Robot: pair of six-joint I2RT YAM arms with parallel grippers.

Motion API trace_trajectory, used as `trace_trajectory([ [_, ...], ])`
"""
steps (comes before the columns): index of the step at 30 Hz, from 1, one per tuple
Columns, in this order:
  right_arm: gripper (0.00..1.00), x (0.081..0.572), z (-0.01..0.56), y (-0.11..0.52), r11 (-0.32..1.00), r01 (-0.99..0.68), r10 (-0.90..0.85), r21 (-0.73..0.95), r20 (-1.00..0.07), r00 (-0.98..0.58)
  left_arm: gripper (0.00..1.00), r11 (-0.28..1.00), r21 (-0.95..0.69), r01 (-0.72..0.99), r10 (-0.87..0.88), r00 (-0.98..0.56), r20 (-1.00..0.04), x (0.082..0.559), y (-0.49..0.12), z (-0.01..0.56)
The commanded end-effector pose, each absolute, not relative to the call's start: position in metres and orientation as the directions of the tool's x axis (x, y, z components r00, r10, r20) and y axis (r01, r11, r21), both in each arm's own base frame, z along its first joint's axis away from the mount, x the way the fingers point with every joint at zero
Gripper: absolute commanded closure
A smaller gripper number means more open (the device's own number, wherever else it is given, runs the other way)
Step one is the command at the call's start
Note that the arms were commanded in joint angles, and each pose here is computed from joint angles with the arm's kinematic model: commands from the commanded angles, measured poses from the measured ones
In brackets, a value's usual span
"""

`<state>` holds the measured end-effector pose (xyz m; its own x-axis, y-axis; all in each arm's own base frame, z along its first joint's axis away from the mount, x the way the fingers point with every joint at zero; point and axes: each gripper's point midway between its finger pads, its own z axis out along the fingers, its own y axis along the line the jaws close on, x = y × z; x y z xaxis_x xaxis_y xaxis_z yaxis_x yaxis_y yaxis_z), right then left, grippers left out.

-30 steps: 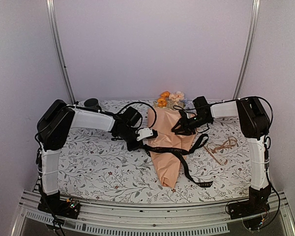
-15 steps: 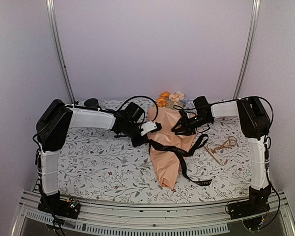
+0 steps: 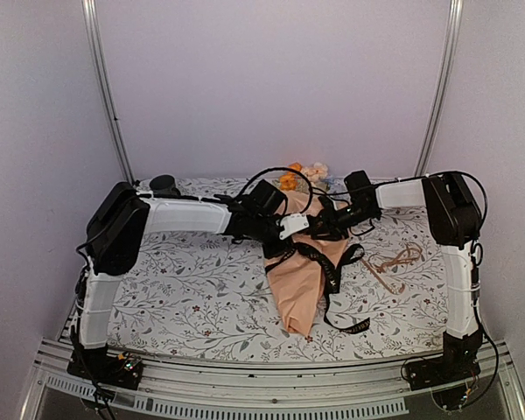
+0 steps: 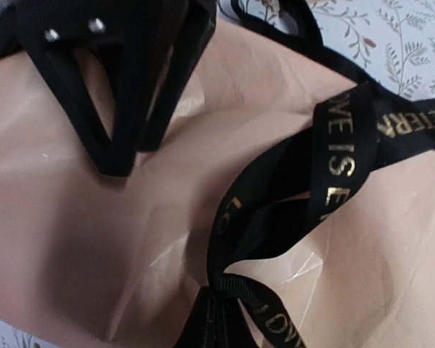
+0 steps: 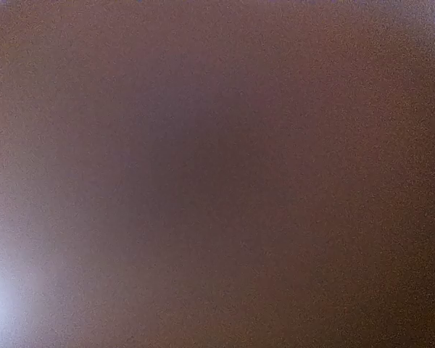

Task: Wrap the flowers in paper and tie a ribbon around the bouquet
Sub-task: Tie the ribbon around the folded bouquet.

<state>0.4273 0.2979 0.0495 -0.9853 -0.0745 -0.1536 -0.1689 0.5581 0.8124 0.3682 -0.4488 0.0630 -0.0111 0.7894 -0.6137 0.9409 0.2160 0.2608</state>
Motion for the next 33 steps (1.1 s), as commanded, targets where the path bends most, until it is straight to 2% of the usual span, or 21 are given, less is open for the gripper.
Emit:
trace_trajectory([
  [1, 0.66, 0.422, 0.083, 0.3, 0.538, -0.186, -0.077, 0.822, -0.172, -0.982, 1.0, 0.214, 0.213, 0.953, 0.845, -0.071, -0.53, 0.366, -0.435, 0.014],
  [9, 0.66, 0.415, 0.131, 0.299, 0.504, -0.245, -0.069, 0.828, -0.244, -0.967, 1.0, 0.206, 0.181, 0.962, 0.849, -0.083, -0.522, 0.36, -0.431, 0.002],
  [13, 0.65, 0.397, 0.153, 0.276, 0.595, -0.247, -0.022, 0.765, -0.291, -0.956, 1.0, 0.21, 0.182, 0.961, 0.852, -0.088, -0.517, 0.36, -0.427, 0.0],
  [16, 0.64, 0.368, 0.132, 0.24, 0.777, -0.152, 0.033, 0.611, -0.28, -0.959, 1.0, 0.214, 0.174, 0.961, 0.849, -0.095, -0.52, 0.359, -0.426, 0.0],
  [19, 0.62, 0.316, 0.112, 0.229, 0.866, -0.142, -0.008, 0.48, -0.271, -0.962, 1.0, 0.222, 0.166, 0.961, 0.841, -0.102, -0.532, 0.36, -0.425, 0.003],
  [24, 0.58, 0.238, 0.085, 0.249, 0.871, -0.234, -0.153, 0.431, -0.215, -0.965, 1.0, 0.223, 0.166, 0.961, 0.836, -0.1, -0.54, 0.362, -0.425, 0.006],
  [27, 0.48, 0.202, 0.072, 0.267, 0.844, -0.312, -0.239, 0.436, -0.214, -0.947, 1.0, 0.222, 0.161, 0.962, 0.834, -0.102, -0.543, 0.361, -0.425, 0.006],
  [30, 0.43, 0.184, 0.048, 0.263, 0.875, -0.315, -0.266, 0.368, -0.18, -0.947, 1.0, 0.222, 0.153, 0.963, 0.833, -0.105, -0.544, 0.359, -0.426, 0.005],
  [33, 0.4, 0.174, 0.04, 0.274, 0.863, -0.342, -0.282, 0.372, -0.207, -0.937, 1.0, 0.221, 0.148, 0.964, 0.832, -0.107, -0.545, 0.359, -0.425, 0.005],
])
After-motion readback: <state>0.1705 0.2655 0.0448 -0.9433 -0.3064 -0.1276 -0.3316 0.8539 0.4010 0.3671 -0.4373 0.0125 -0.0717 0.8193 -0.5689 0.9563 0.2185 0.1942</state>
